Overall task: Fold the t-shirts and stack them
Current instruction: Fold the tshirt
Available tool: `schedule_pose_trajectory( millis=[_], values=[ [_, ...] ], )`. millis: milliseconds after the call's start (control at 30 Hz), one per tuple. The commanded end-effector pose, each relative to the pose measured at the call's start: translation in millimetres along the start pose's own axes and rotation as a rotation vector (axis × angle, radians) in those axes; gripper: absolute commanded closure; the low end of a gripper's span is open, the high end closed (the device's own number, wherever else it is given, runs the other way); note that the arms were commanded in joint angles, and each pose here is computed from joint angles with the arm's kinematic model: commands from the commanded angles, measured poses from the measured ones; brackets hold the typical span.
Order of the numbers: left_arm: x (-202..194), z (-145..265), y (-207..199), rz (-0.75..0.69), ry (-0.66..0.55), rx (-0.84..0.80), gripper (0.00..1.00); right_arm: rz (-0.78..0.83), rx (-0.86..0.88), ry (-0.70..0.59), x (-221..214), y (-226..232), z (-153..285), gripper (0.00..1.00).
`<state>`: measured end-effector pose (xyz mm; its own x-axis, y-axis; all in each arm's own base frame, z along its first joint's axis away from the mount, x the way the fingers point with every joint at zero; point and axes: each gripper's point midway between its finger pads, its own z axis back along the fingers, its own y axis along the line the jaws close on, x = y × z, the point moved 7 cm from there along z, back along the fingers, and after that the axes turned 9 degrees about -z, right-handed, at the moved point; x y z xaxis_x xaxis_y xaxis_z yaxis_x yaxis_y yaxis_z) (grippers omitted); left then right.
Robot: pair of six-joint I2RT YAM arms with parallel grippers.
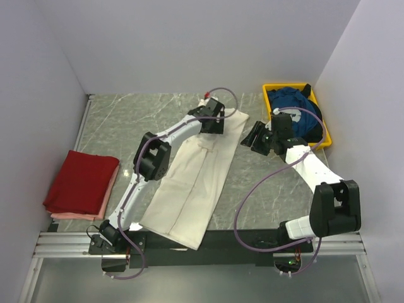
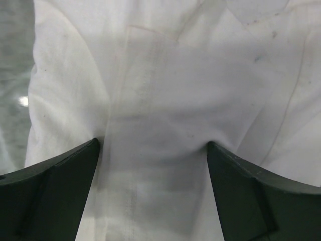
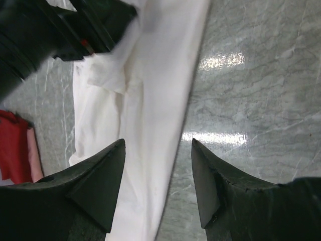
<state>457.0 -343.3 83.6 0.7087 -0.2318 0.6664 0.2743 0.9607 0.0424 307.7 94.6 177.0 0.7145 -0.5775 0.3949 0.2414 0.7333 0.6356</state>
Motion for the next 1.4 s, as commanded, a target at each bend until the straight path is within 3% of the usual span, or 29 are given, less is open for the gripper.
schedule_pose_trajectory(
  millis=[0, 233, 500, 700, 800, 933, 1067, 1300, 1367],
  values=[
    [-12.9, -23.1, 58.2, 0.198, 0.102, 0.154, 0.05, 0.041, 0.039, -0.022, 10.2, 10.9, 1.2, 0.38],
    [3.6, -37.1, 126.3, 0.439, 0.086, 0.172, 0.05, 0.046, 0.026, 0.012, 11.5, 9.7, -10.1, 0.38],
    [35.8, -33.7, 147.0, 0.597, -0.022, 0.099, 0.02, 0.084, -0.007, 0.068, 2.0, 9.1, -22.9, 0.38],
    [82.6, 12.5, 139.2, 0.557, -0.184, -0.061, 0.01, 0.113, -0.008, 0.096, -17.8, 11.7, -21.4, 0.38],
    [107.6, 67.8, 142.4, 0.557, -0.302, -0.107, 0.0, 0.109, 0.022, 0.112, -29.4, 11.4, -16.3, 0.38],
    [94.2, 106.0, 151.0, 0.568, -0.317, -0.064, 0.0, 0.127, 0.065, 0.13, -50.8, 15.2, -5.4, 0.38],
    [48.2, 139.7, 161.7, 0.634, -0.243, 0.037, 0.03, 0.157, 0.085, 0.189, -98.1, 10.8, 0.9, 0.38],
    [-98.3, 198.0, 167.1, 0.815, -0.139, 0.188, 0.23, 0.12, 0.167, 0.306, -177.4, -5.9, 17.5, 0.46],
    [-122.8, 206.1, 162.1, 0.867, -0.136, 0.184, 0.26, 0.113, 0.19, 0.337, -197.4, -8.5, 24.3, 0.5]
  ],
)
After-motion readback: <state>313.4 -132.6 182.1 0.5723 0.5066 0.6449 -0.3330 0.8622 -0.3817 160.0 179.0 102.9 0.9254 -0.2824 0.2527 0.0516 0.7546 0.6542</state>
